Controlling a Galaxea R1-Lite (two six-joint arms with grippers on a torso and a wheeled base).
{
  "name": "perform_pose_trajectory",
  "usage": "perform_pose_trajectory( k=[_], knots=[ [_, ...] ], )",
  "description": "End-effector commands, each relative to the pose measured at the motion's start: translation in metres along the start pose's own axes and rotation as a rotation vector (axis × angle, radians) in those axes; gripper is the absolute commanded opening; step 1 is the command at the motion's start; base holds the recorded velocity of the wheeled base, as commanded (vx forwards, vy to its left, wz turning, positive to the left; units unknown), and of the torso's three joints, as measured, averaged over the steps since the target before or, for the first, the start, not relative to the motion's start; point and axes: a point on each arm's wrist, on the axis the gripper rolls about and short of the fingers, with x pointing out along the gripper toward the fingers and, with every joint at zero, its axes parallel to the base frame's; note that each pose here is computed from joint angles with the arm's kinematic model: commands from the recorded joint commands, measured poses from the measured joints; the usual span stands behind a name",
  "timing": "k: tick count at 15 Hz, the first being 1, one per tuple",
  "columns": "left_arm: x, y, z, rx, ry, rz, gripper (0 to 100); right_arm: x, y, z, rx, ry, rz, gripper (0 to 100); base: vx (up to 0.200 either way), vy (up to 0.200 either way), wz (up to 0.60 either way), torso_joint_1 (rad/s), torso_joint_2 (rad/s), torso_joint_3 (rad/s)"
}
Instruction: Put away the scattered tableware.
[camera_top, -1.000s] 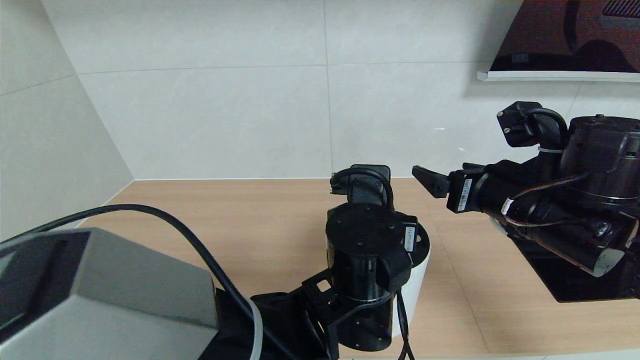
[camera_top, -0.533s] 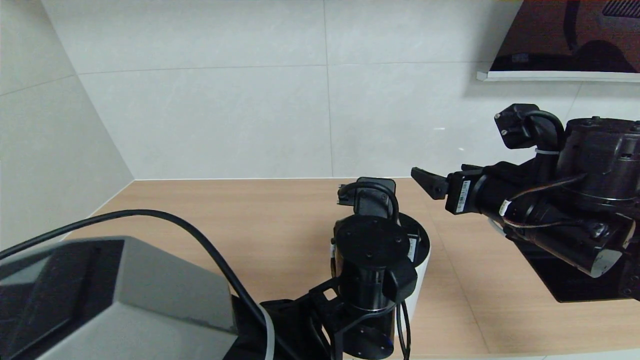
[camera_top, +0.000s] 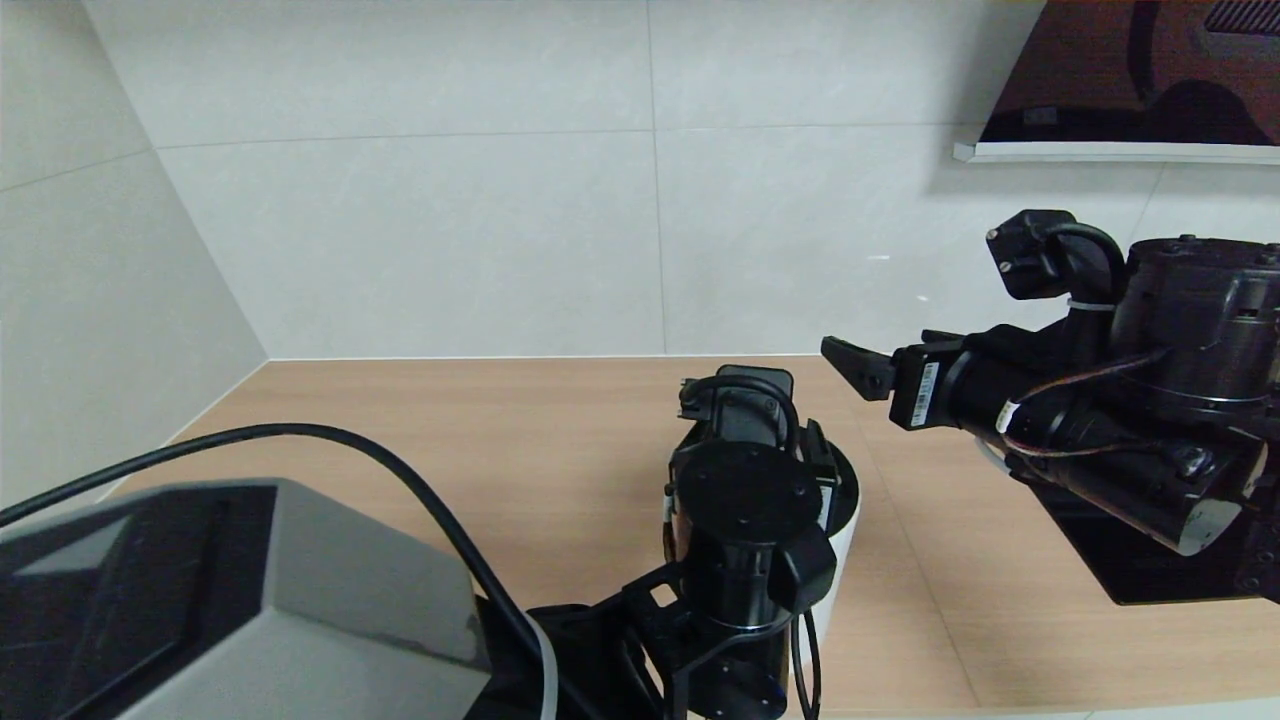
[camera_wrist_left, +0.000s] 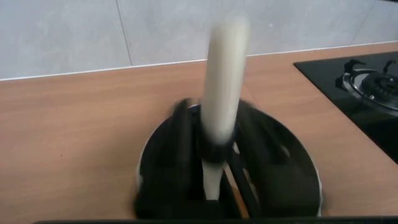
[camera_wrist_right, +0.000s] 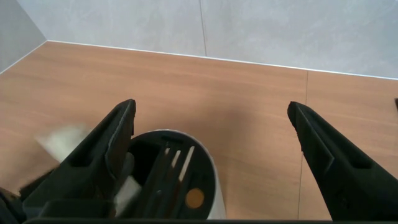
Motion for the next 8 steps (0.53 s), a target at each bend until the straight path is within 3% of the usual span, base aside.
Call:
perform_pose_trajectory(
  k=[1, 6, 8],
  knots=[
    [-0.0009, 0.0010, -0.0013, 0.004, 0.003, -0.001, 100, 0.0003, 0.0000, -0.0002, 0.000, 0.000, 0.000, 100, 0.000, 0.000, 0.00, 0.000, 0.00, 0.000],
    [-0.0024, 0.0024, -0.0002, -0.007, -0.007, -0.006, 100, 0.0001, 0.0004, -0.0007, -0.001, 0.002, 0.001, 100, 0.000, 0.000, 0.00, 0.000, 0.00, 0.000],
    [-0.0086, 0.0081, 0.0063, -0.020, -0.019, -0.015, 100, 0.0002, 0.0004, -0.0003, 0.000, 0.000, 0.002, 100, 0.000, 0.000, 0.00, 0.000, 0.00, 0.000]
  ],
)
